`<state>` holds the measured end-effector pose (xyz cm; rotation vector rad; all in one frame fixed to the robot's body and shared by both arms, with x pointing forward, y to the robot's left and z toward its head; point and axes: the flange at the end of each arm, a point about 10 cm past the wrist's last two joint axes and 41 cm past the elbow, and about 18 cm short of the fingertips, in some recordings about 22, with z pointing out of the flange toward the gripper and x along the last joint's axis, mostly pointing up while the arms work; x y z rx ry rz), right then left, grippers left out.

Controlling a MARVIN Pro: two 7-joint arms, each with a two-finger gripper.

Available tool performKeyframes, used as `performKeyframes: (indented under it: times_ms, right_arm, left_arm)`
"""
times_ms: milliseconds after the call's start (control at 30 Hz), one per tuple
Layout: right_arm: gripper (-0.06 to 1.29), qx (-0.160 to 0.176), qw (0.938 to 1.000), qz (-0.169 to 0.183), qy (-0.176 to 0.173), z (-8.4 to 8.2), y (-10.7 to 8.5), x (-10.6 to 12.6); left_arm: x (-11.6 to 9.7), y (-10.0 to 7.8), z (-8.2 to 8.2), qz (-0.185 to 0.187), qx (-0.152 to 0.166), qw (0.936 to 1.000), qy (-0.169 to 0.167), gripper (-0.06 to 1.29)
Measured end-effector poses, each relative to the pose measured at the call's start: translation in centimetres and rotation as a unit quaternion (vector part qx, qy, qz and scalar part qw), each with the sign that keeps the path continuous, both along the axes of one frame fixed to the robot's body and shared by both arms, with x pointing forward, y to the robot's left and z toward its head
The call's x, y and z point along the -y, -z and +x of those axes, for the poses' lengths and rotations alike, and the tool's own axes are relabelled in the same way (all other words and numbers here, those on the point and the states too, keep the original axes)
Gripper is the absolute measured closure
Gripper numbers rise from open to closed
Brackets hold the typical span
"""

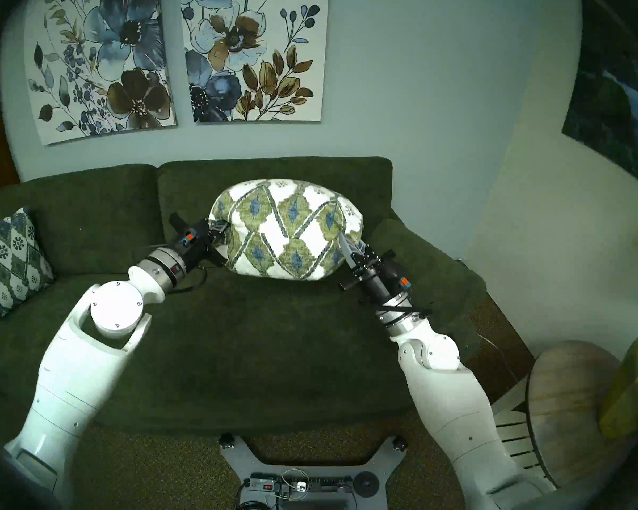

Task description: Fluff a cushion

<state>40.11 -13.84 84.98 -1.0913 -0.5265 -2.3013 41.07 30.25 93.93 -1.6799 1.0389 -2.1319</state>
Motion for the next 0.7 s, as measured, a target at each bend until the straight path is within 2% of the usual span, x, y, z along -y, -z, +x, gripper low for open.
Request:
performKeyframes:
  times_ms: [100,133,200,267,367,400,433,467,533,567,633,667,700]
  right_arm:
    - [1.27,0.018,0.9998,0.009,-0.002,0.3,-1.5,-0.2]
    - [1.27,0.03,0.9994,0.017,-0.004,0.3,-2.6,-0.4]
    - [1.27,0.04,0.9988,0.026,-0.009,0.2,-3.6,-0.6]
    - [1.27,0.037,0.9986,0.033,-0.018,-0.2,-4.0,-0.9]
    - [1.27,0.021,0.9988,0.035,-0.027,-0.6,-3.4,-1.2]
    - [1.27,0.004,0.9989,0.033,-0.033,-1.0,-2.5,-1.3]
    - [1.27,-0.002,0.9989,0.032,-0.034,-1.1,-2.1,-1.3]
    - [1.27,-0.03,0.9984,0.029,-0.038,-1.5,-0.5,-1.3]
    - [1.27,-0.067,0.9967,0.024,-0.04,-2.0,1.8,-1.0]
    - [1.27,-0.101,0.9939,0.019,-0.04,-2.5,3.9,-0.6]
    - [1.27,-0.138,0.9896,0.012,-0.039,-3.2,6.3,-0.2]
    - [1.27,-0.176,0.9836,0.006,-0.038,-4.0,8.5,0.4]
    - [1.27,-0.197,0.9798,0.004,-0.036,-4.5,9.7,0.7]
  left_arm:
    - [0.3,-1.2,0.2,0.001,0.012,0.9999,0.002,1.24]
    - [0.6,-1.8,0.5,0.0,0.017,0.9999,0.003,1.24]
    - [1.3,-2.0,0.8,-0.004,0.013,0.9999,0.004,1.24]
    - [2.0,-1.1,1.4,-0.009,-0.005,0.9999,0.002,1.24]
    - [2.5,0.4,1.9,-0.013,-0.028,0.9995,-0.003,1.24]
    - [2.8,1.9,2.2,-0.013,-0.047,0.9988,-0.005,1.24]
    - [2.9,2.4,2.2,-0.013,-0.054,0.9985,-0.006,1.24]
    - [3.2,4.2,2.3,-0.012,-0.078,0.9969,-0.009,1.24]
    - [3.5,6.4,2.2,-0.01,-0.106,0.9942,-0.013,1.24]
    - [3.7,8.1,2.0,-0.008,-0.129,0.9915,-0.017,1.24]
    - [3.8,10.0,1.7,-0.004,-0.153,0.9879,-0.021,1.24]
    - [3.9,11.9,1.3,0.0,-0.176,0.984,-0.025,1.24]
    - [3.9,12.9,1.0,0.003,-0.189,0.9817,-0.026,1.24]
